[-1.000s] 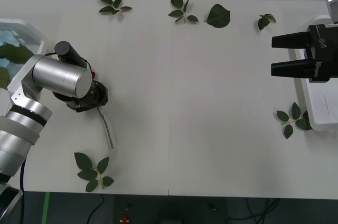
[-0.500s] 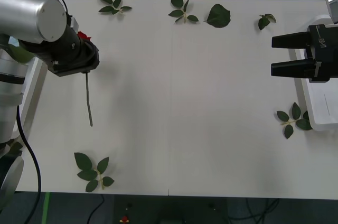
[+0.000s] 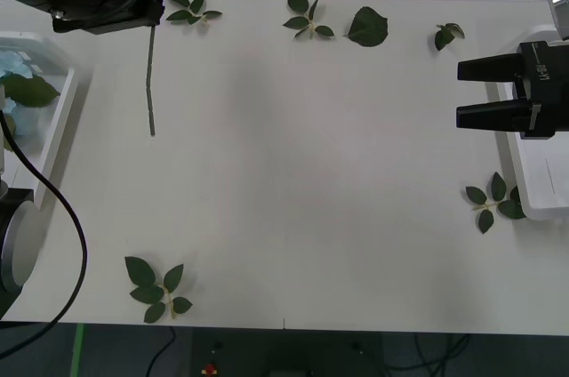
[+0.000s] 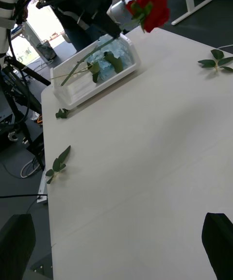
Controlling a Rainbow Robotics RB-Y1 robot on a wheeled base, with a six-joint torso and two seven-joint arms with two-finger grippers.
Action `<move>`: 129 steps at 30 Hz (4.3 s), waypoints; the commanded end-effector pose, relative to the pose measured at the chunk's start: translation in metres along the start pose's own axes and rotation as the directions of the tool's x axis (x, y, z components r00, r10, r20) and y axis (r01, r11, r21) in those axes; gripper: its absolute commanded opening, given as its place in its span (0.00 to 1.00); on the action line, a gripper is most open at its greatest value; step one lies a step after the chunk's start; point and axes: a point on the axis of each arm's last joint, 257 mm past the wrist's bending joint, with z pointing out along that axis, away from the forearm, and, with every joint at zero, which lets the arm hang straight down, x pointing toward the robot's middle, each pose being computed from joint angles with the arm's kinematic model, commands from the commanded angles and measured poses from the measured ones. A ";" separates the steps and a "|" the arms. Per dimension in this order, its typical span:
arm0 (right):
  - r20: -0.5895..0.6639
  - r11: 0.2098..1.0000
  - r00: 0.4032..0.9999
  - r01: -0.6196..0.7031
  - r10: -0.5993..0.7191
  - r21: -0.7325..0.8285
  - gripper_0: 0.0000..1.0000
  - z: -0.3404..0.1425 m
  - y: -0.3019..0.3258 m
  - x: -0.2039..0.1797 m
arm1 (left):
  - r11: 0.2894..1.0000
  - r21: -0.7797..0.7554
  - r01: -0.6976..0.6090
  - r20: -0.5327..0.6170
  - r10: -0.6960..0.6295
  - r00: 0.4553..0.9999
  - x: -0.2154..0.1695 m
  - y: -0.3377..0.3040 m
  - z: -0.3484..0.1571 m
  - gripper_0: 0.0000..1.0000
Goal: Place the red flowers into the right box and the blue flowers into the left box. If a person shows an open palm, hand one flower to the person first, then continue sorting.
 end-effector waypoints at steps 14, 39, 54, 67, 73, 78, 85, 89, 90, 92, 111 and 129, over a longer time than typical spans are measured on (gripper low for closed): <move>-0.007 1.000 1.000 -0.009 0.009 0.004 1.00 -0.004 0.002 -0.001 | 0.653 0.247 -0.716 0.577 0.494 0.650 -0.065 -0.194 -0.069 0.00; 0.264 0.986 0.954 -0.116 0.145 -0.119 1.00 0.013 0.021 -0.068 | 0.467 0.275 -0.840 0.786 0.395 0.477 0.002 -0.241 -0.135 0.00; 0.408 0.990 0.905 0.141 -0.119 -0.023 1.00 0.046 0.018 -0.097 | 0.430 0.307 -0.849 0.802 0.363 0.474 0.010 -0.258 -0.142 0.00; 0.450 0.982 0.885 0.173 -0.120 -0.080 1.00 0.115 0.044 -0.123 | 0.443 0.308 -0.842 0.850 0.269 0.453 0.014 -0.316 -0.117 0.00; 0.456 0.980 0.884 0.170 -0.105 -0.102 1.00 0.140 0.055 -0.130 | 0.472 0.299 -0.830 0.863 0.238 0.446 0.018 -0.329 -0.095 0.00; 0.457 0.980 0.884 0.168 -0.103 -0.105 0.00 0.141 0.056 -0.130 | 0.477 0.293 -0.829 0.862 0.243 0.445 0.019 -0.328 -0.088 0.00; 0.452 0.980 0.886 0.170 -0.108 -0.099 0.00 0.140 0.054 -0.130 | 0.477 0.299 -0.827 0.861 0.240 0.449 0.019 -0.329 -0.088 0.00; 0.448 0.981 0.887 0.170 -0.109 -0.099 0.00 0.139 0.053 -0.129 | 0.478 0.304 -0.824 0.860 0.235 0.453 0.020 -0.328 -0.088 0.00; 0.449 0.981 0.887 0.170 -0.109 -0.097 0.00 0.138 0.053 -0.129 | 0.479 0.307 -0.823 0.858 0.234 0.457 0.020 -0.328 -0.087 0.00; 0.450 0.981 0.886 0.167 -0.106 -0.098 0.00 0.137 0.052 -0.130 | 0.475 0.313 -0.822 0.858 0.230 0.460 0.021 -0.329 -0.089 0.00; 0.445 0.985 0.892 0.139 -0.082 -0.097 0.00 0.119 0.044 -0.132 | 0.482 0.376 -0.792 0.842 0.181 0.509 0.023 -0.324 -0.091 1.00; 0.304 0.993 0.947 0.080 -0.102 0.084 0.00 0.047 -0.031 -0.102 | 0.489 0.357 -0.796 0.853 0.176 0.491 0.017 -0.319 -0.094 1.00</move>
